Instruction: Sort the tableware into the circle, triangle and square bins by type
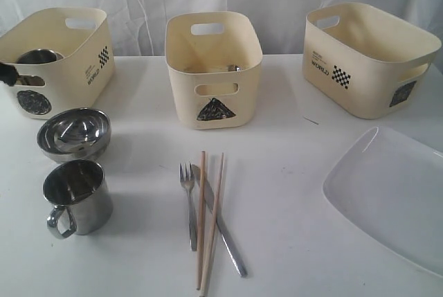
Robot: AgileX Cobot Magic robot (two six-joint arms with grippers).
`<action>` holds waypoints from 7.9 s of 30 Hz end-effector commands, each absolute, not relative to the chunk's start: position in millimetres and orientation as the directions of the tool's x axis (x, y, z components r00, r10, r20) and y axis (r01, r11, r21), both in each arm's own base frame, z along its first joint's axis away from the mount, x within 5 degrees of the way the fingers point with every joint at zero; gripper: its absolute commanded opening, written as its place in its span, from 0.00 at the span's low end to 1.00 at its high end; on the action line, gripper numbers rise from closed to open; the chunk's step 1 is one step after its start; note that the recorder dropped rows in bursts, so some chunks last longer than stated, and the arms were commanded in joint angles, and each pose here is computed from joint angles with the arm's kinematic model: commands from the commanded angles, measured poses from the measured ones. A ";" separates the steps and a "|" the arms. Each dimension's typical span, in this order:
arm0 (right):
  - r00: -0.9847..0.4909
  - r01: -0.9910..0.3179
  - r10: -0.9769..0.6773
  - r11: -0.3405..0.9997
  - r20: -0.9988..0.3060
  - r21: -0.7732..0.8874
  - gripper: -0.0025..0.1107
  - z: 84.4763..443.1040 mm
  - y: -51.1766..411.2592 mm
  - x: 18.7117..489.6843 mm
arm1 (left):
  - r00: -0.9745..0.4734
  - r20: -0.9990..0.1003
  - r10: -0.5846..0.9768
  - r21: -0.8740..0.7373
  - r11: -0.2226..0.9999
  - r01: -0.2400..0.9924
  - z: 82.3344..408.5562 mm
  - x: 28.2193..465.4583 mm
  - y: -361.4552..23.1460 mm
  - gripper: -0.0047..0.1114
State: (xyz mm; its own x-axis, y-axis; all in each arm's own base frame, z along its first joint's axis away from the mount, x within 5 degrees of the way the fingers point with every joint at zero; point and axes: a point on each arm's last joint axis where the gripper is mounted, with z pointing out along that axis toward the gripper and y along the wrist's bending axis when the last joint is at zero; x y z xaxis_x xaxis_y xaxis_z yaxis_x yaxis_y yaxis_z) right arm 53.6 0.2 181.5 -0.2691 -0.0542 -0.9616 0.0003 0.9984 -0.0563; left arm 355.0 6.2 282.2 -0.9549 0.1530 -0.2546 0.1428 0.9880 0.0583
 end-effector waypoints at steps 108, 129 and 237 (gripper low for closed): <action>-0.260 0.005 -0.046 0.999 -0.965 -0.049 0.02 181.7 0.0 53.4 | -0.911 -0.267 0.314 -0.117 0.928 0.355 322.6 294.7 -15.5 0.47; -0.260 0.005 -0.046 0.999 -0.965 -0.049 0.02 181.7 0.0 53.4 | -0.955 -0.256 0.149 -0.314 0.922 0.228 175.8 303.0 -30.3 0.16; -0.260 0.005 -0.046 0.999 -0.965 -0.049 0.02 181.7 0.0 53.4 | -0.173 -0.957 0.234 0.257 0.958 -0.127 279.6 67.1 13.7 0.04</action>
State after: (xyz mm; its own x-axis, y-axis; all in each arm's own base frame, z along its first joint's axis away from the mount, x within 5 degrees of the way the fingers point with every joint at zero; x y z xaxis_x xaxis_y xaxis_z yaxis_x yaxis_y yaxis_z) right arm 53.6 0.2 181.4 -0.2706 -0.0448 -0.9617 0.0026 0.9989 -0.0472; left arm 55.7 22.0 282.9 -0.4267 0.1679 -0.8887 -0.1677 0.9509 0.2602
